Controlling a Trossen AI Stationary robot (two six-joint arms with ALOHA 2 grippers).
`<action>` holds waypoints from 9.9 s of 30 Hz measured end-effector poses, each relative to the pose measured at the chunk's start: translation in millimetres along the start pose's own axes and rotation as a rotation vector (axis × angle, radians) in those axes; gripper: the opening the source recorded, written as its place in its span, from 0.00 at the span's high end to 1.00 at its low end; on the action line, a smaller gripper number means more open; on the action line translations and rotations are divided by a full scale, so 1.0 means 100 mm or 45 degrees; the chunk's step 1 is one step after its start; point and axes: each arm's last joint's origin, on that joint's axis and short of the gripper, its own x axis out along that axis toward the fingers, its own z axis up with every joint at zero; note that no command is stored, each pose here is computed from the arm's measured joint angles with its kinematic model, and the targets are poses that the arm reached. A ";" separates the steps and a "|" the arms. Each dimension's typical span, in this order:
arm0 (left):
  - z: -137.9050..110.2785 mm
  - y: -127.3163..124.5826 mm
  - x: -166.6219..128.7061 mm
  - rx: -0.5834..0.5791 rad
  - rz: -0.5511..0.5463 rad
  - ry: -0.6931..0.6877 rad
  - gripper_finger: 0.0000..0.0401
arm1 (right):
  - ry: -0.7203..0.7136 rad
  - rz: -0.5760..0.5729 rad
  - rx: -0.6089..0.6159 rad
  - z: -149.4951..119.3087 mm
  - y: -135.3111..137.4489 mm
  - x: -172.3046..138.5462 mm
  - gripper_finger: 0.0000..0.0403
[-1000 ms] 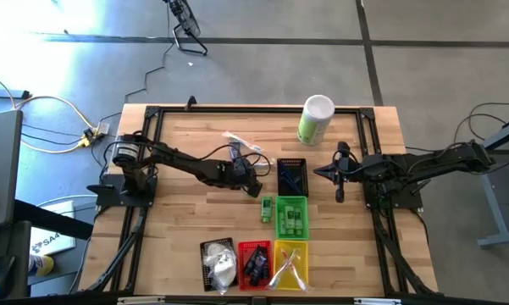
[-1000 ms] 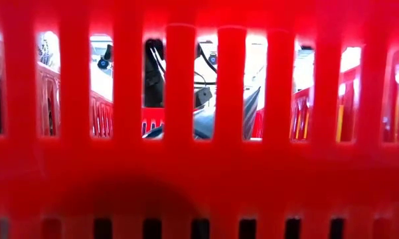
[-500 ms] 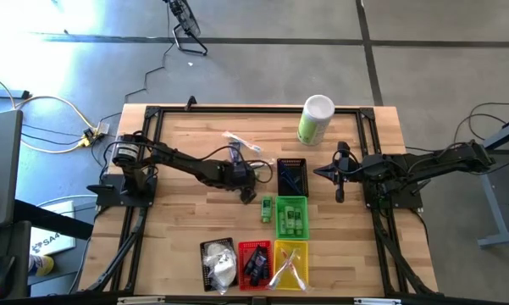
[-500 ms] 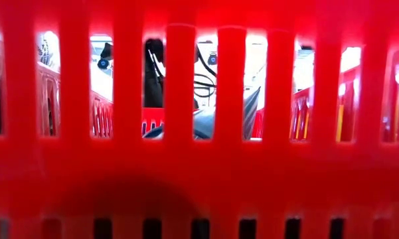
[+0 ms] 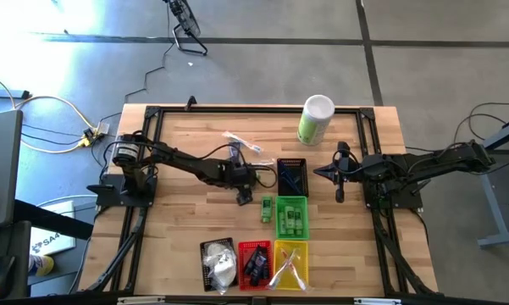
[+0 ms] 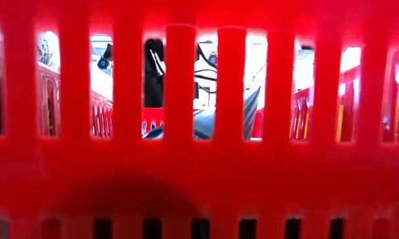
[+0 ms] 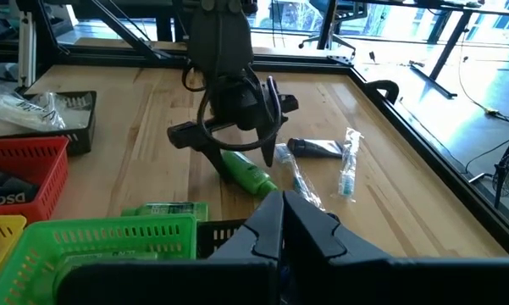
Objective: Pick & Place Travel size toiletries
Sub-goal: Put the green shampoo into the green bin, then put the blue shave cream into the red bin
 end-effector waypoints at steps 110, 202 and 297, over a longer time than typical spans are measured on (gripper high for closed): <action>0.57 0.30 -1.40 0.106 0.155 -0.857 0.55 | -0.367 0.053 0.160 0.28 0.13 0.35 0.99; 0.60 0.17 -1.43 0.177 -0.389 -0.891 0.55 | -0.567 0.105 0.151 0.23 0.24 1.50 0.50; 0.48 0.29 -1.57 0.256 -0.227 -0.799 0.39 | 0.494 0.460 0.515 -0.23 0.43 1.18 0.33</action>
